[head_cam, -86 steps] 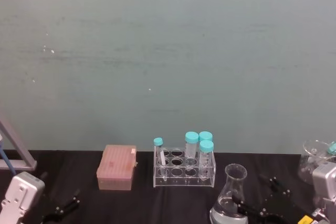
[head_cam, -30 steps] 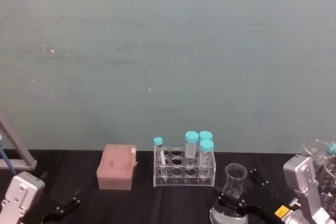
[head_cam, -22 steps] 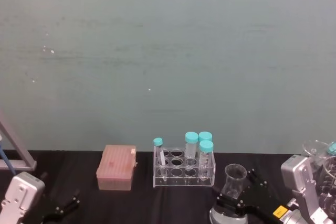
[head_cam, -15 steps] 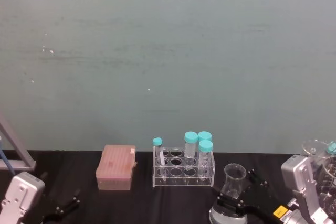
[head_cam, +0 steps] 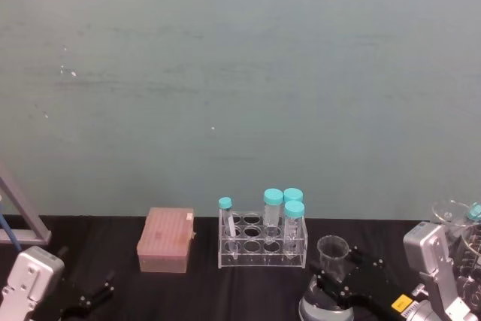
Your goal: Pick up the beaker with the right gripper, shake it three times, and then put it down.
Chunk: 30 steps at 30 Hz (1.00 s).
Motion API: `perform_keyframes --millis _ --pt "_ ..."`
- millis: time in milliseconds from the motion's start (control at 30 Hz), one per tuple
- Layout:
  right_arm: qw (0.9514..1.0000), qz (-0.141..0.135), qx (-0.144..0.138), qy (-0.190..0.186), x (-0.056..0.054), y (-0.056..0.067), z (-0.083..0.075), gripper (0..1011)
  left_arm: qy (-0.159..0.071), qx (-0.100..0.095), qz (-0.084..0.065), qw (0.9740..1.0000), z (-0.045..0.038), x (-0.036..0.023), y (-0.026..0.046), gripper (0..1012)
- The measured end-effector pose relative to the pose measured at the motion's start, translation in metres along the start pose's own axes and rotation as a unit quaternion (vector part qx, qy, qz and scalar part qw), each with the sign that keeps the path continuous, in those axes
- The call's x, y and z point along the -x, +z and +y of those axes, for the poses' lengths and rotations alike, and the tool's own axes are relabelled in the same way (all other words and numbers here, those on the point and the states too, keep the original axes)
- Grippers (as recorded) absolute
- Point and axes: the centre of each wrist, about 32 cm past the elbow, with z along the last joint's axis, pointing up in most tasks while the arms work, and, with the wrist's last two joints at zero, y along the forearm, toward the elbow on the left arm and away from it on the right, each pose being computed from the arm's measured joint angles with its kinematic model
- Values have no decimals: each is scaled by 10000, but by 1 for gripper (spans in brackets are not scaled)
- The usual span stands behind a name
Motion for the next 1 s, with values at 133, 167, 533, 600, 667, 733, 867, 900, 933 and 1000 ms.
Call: perform_keyframes --millis 133,167,533,600,667,733,867,900,933,1000 --pt "10000 0 -1 -1 0 0 -1 509 0 0 0 10000 0 0 0 1000" --pt "10000 2 -4 2 1 1 -1 469 0 0 0 10000 0 0 0 1000" --pt "10000 2 -4 1 1 1 -1 452 0 0 0 10000 0 0 0 1000" --pt "10000 3 -5 0 0 0 -2 453 0 0 0 10000 0 0 0 1000" --pt "10000 8 -18 9 0 0 -7 453 0 0 0 10000 0 0 0 1000" --pt "10000 30 -66 24 -1 9 -14 453 0 0 0 10000 0 0 0 1000" --pt "9998 85 -179 5 -12 45 -24 452 0 0 0 10000 0 0 0 1000" --pt "9998 93 -201 0 -17 54 -24 452 0 0 0 10000 0 0 0 1000" --pt "9996 110 -241 -9 -24 70 -26 453 0 0 0 10000 0 0 0 1000" --pt "9995 132 -288 -19 -32 94 -25 453 0 0 0 10000 0 0 0 1000"
